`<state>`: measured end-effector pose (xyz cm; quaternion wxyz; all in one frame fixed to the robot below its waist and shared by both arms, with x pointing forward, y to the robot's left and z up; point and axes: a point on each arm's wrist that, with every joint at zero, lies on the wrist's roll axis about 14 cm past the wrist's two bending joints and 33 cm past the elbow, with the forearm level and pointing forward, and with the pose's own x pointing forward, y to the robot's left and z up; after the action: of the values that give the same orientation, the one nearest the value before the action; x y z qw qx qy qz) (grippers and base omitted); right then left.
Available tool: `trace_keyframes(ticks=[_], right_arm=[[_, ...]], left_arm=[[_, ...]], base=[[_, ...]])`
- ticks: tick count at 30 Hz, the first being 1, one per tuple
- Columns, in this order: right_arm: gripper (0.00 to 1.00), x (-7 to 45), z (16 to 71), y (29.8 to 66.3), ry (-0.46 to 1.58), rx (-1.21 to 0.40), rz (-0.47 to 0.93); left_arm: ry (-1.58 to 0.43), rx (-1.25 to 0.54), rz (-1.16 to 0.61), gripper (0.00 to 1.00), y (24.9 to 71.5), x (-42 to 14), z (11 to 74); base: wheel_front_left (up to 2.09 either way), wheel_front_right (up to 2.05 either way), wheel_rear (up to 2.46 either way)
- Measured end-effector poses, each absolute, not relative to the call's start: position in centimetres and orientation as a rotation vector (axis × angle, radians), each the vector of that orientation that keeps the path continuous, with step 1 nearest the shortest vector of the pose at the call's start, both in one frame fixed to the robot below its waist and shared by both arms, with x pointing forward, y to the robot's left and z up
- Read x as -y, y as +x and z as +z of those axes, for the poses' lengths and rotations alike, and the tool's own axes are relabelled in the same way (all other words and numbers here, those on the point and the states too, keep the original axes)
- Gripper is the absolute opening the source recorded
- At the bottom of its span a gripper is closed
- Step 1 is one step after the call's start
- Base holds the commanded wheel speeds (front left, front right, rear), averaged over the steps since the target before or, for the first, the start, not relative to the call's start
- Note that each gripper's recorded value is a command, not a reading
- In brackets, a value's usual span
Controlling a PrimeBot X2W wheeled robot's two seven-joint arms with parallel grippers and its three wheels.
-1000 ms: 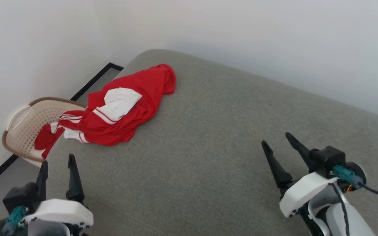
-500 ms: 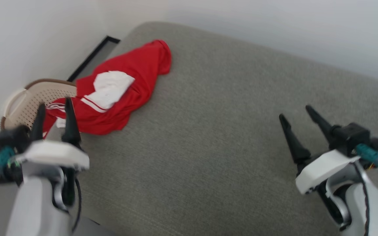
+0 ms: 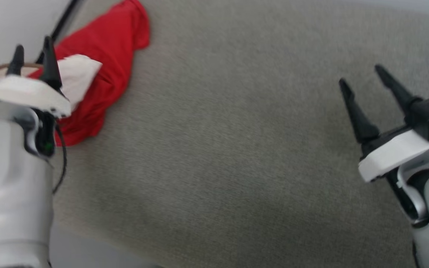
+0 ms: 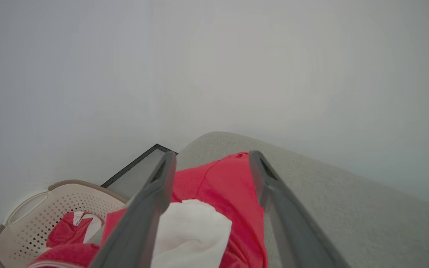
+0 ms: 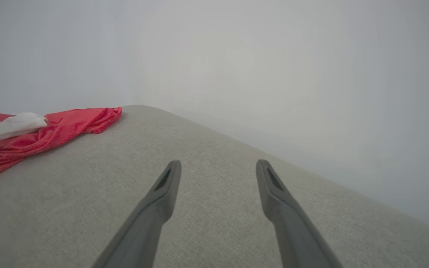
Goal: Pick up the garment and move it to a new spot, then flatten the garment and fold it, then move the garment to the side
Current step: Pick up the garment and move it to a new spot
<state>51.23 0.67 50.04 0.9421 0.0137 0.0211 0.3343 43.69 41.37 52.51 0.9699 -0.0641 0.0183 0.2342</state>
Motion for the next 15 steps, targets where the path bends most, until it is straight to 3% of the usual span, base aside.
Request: trace_keyframes(ticks=[7, 15], right_arm=[[1.0, 1.7, 47.6, 53.3, 0.013, -0.082, 0.637], [1.0, 4.0, 44.6, 54.2, -0.005, -0.152, 0.598]], left_arm=[[-0.153, -0.262, 0.479, 1.0, 47.9, -41.7, 47.0], [-0.239, -0.574, 0.523, 1.0, 48.7, -41.2, 39.4]], base=[[0.0, 0.0, 0.0], [0.0, 0.0, 0.0]])
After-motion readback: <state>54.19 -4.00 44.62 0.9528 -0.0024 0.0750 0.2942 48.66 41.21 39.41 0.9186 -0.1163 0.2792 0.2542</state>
